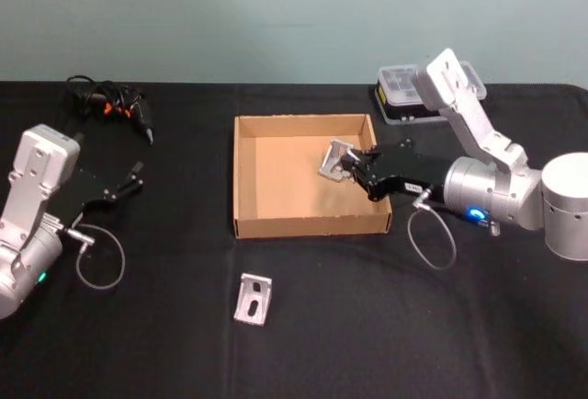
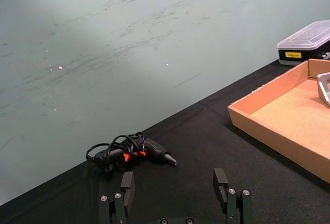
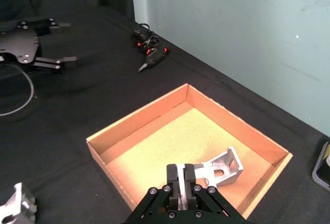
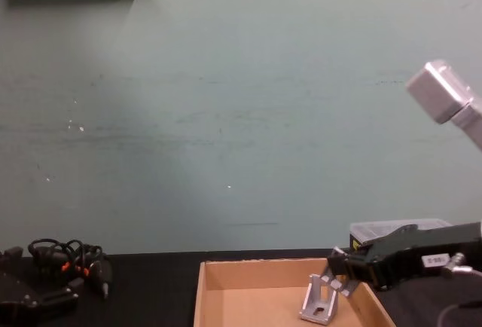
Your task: Use one hand to pick up the angle iron from the table and place it into the box.
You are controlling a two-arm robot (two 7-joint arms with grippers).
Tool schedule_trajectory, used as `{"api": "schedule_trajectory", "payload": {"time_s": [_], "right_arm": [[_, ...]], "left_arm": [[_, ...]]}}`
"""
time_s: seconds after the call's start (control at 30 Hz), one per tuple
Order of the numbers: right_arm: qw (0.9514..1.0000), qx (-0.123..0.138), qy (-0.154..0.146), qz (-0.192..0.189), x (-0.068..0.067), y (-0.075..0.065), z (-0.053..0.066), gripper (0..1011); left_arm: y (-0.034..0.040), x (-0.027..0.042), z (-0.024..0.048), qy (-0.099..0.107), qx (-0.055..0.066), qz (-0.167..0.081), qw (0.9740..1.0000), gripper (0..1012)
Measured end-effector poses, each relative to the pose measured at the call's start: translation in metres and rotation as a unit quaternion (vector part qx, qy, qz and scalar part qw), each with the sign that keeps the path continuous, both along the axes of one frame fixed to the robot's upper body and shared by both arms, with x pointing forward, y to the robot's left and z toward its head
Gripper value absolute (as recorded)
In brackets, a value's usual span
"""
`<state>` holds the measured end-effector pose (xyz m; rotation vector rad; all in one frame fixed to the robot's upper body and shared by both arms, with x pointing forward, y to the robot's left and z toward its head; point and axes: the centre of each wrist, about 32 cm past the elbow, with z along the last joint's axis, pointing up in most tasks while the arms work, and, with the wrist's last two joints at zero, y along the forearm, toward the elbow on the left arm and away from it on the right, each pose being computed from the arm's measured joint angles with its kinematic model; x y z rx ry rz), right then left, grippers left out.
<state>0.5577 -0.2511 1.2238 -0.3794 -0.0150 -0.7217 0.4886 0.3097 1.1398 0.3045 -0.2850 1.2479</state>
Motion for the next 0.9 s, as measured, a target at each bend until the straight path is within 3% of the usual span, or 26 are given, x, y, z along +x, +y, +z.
{"api": "schedule_trajectory", "payload": {"time_s": [0.33,0.7,0.9], "right_arm": [[0.9994,-0.006,0.032,-0.007,0.020,0.007,-0.018,82],[0.9987,-0.024,0.046,-0.002,0.026,0.008,-0.024,83],[0.9988,-0.024,0.043,-0.003,0.027,0.007,-0.024,243]], "left_arm": [[0.0000,0.0000,0.0000,0.000,0.000,0.000,1.0000,1000],[0.0000,0.0000,0.0000,0.000,0.000,0.000,1.0000,1000],[0.0000,0.0000,0.0000,0.000,0.000,0.000,1.0000,1000]]}}
